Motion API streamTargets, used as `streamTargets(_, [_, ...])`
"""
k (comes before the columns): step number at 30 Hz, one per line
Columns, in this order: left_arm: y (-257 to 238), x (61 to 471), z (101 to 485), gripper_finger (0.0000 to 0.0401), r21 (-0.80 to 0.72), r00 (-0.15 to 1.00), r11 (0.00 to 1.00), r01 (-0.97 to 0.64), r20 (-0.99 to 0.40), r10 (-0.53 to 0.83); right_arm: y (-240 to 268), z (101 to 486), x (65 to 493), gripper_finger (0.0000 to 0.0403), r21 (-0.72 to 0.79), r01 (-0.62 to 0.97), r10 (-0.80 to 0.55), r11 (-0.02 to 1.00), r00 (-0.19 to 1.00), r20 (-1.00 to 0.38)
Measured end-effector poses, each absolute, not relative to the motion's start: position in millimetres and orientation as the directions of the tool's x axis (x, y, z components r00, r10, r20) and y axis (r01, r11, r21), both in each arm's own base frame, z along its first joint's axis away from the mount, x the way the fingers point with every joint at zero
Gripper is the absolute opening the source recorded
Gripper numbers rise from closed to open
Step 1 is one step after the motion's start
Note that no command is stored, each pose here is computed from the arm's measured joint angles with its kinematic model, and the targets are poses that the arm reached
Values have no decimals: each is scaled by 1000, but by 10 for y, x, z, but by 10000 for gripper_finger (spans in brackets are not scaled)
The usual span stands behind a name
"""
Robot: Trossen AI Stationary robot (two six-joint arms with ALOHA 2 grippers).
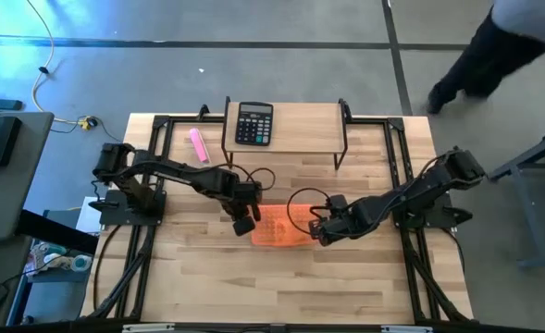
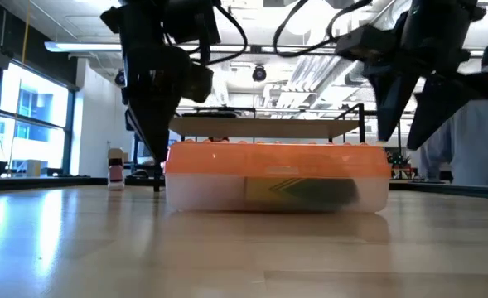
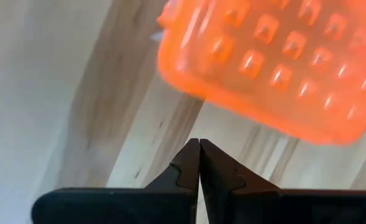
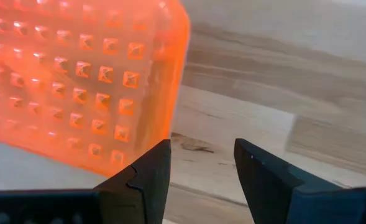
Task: Pack school essentials
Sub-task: Return to Home Position
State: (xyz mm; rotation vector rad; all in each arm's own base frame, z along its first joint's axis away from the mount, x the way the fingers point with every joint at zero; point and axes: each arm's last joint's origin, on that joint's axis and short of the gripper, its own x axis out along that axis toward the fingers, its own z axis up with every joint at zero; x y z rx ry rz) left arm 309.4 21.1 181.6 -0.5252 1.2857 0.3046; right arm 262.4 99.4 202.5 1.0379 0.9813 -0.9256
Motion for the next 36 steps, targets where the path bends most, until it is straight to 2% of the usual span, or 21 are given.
streamTargets(2, [244,3010,1898,0,-191,246,840,-508,-967,-71,968,2110,2561,169,253,936,-143,245,292,-946])
streamTargets(7, [342,2848,2169,0,-212,298,823,-527,-953,-55,866,2399,2352,169,281,909,-179,306,345,-921])
streamTargets(13, [461,2619,2563,0,-275,437,800,-534,-899,-18,680,2833,2069,169,360,803,-285,475,527,-801])
streamTargets(18, [524,2390,2907,0,-351,588,805,-478,-809,-4,521,3153,1799,169,303,686,-382,661,655,-652])
streamTargets(25, [546,2104,3381,0,-398,806,839,-370,-587,77,346,3522,1407,169,192,512,-385,838,801,-458])
streamTargets(29, [527,1949,3619,0,-412,893,856,-313,-434,117,270,3663,1233,169,138,466,-395,874,846,-358])
streamTargets(33, [494,1811,3798,0,-415,943,872,-260,-305,136,222,3711,1110,169,36,425,-391,904,861,-325])
streamTargets(36, [469,1724,3901,0,-372,963,901,-221,-226,143,199,3732,1040,153,-30,380,-370,924,875,-314])
